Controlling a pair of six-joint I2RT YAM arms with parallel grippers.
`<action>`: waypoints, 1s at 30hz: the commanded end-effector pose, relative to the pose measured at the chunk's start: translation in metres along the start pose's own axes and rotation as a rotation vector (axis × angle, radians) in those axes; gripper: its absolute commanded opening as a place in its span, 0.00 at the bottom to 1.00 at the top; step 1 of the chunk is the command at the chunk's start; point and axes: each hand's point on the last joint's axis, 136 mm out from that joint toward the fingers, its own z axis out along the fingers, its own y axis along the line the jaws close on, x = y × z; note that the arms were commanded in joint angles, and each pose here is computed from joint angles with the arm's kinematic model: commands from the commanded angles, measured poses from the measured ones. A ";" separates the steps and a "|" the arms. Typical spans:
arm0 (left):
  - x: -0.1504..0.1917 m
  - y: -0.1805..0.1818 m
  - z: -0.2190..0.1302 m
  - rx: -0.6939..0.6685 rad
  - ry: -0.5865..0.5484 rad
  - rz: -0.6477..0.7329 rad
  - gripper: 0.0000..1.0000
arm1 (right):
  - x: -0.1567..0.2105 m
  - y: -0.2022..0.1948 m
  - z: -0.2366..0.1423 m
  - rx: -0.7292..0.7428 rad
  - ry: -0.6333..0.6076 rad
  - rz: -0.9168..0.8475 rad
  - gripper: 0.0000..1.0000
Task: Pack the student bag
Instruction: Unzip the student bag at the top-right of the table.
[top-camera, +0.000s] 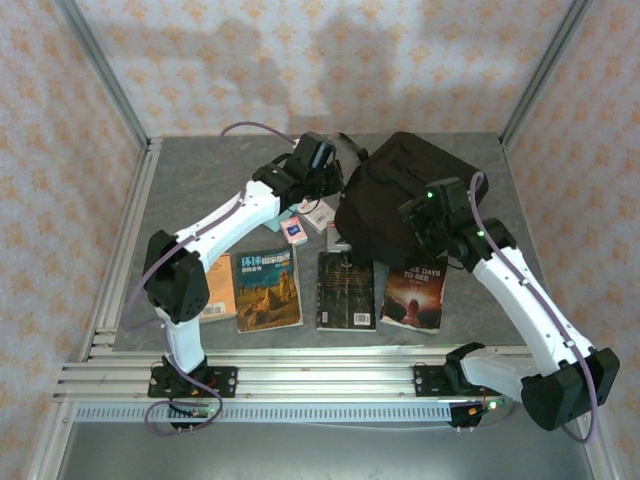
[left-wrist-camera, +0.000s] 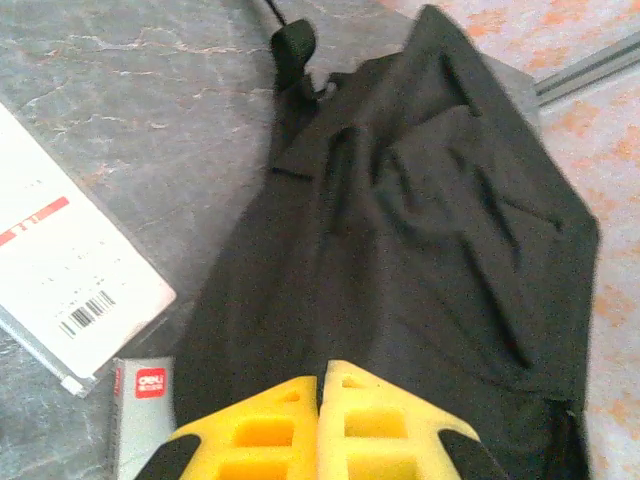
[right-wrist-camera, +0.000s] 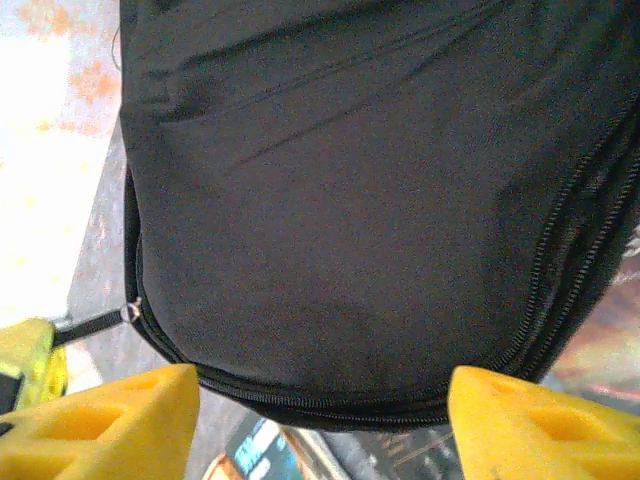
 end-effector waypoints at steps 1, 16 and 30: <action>-0.003 -0.024 -0.019 0.075 -0.024 -0.020 0.00 | 0.023 0.004 0.003 -0.040 0.083 0.217 0.74; 0.015 -0.038 -0.045 0.086 -0.048 -0.004 0.00 | 0.073 0.005 0.002 -0.075 0.145 0.378 0.85; 0.015 -0.035 -0.053 0.070 -0.079 0.006 0.00 | 0.064 -0.023 0.050 -0.024 0.004 0.487 0.85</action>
